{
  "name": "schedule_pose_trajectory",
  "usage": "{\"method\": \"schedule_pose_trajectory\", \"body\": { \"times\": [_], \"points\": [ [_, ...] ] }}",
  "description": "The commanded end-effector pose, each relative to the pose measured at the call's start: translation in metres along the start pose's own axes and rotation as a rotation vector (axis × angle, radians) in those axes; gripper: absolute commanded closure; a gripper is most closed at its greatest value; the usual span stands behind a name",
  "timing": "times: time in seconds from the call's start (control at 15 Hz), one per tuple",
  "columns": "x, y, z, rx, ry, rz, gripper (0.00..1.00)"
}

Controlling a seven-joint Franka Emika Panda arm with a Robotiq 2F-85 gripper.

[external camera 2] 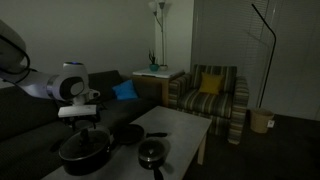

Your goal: Take the lid off the coffee table and place it on the big pot

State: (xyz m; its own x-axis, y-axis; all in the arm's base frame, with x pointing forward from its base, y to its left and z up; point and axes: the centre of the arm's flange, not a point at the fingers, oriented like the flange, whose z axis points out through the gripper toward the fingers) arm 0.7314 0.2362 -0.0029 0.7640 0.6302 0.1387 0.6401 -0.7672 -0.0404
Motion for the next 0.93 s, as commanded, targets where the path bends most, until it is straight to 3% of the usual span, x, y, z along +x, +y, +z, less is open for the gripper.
{"method": "schedule_pose_trajectory", "body": {
  "times": [0.0, 0.87],
  "points": [
    [0.024, 0.005, 0.003, -0.02, -0.015, -0.018, 0.0],
    [0.022, 0.013, 0.033, 0.009, -0.038, -0.007, 0.0]
  ]
}}
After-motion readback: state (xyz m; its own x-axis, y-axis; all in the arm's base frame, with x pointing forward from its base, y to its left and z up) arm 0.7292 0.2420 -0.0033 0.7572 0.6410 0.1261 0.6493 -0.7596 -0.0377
